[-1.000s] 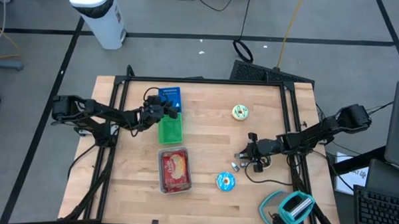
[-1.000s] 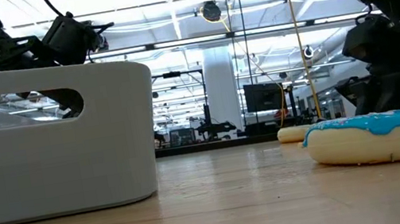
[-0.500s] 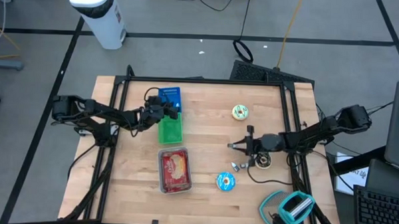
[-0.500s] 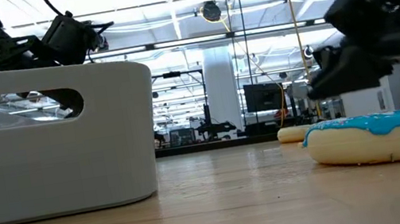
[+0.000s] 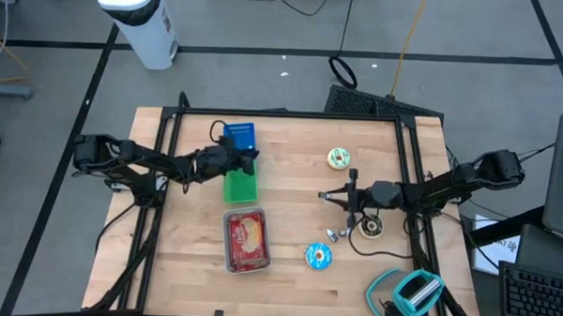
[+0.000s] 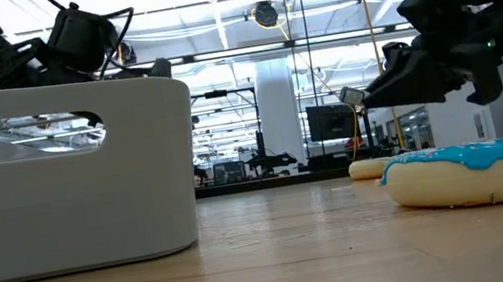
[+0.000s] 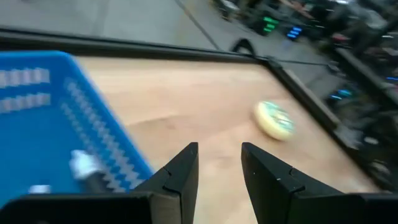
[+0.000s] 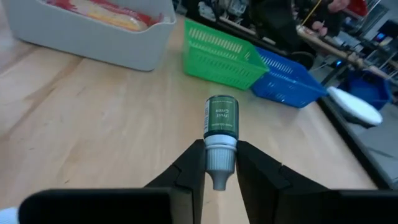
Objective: Pick & Place Food Item
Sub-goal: Put the green food coloring bottle into the blue bin
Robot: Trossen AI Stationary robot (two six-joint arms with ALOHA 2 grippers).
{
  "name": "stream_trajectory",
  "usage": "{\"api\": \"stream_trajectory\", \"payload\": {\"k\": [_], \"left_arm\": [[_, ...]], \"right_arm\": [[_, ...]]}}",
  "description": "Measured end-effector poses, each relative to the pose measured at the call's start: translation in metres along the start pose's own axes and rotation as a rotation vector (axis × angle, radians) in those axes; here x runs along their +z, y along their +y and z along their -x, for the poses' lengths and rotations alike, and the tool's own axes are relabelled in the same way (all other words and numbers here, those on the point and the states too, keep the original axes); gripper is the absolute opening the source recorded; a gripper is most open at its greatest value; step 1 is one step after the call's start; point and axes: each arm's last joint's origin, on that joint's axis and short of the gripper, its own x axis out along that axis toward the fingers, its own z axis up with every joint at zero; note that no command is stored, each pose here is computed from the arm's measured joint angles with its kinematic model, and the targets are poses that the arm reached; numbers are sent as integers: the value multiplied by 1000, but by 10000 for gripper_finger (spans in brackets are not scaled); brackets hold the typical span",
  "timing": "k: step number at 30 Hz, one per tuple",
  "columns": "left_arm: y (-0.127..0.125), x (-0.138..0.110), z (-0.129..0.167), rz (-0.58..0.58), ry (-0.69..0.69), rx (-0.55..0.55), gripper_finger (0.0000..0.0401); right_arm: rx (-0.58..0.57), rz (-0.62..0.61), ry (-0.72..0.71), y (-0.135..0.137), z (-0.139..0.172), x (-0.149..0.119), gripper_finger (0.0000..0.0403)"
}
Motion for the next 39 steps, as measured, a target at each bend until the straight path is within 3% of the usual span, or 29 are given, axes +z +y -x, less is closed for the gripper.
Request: {"api": "stream_trajectory", "payload": {"k": [7,12,19,30,39], "left_arm": [[-13,3,-2,61,121,-195,134],[-39,7,-2,73,165,-328,188],[-83,9,0,-60,146,-469,253],[-127,-19,-34,-91,230,-499,267],[-146,-35,-69,-54,251,-490,267]], "right_arm": [[-29,14,-33,-6,-4,8,72],[-39,52,-60,-9,-10,20,69],[-45,111,-67,-13,-17,34,70],[-49,132,-75,-14,-18,37,69],[-39,137,-53,-13,-18,34,69]]}}
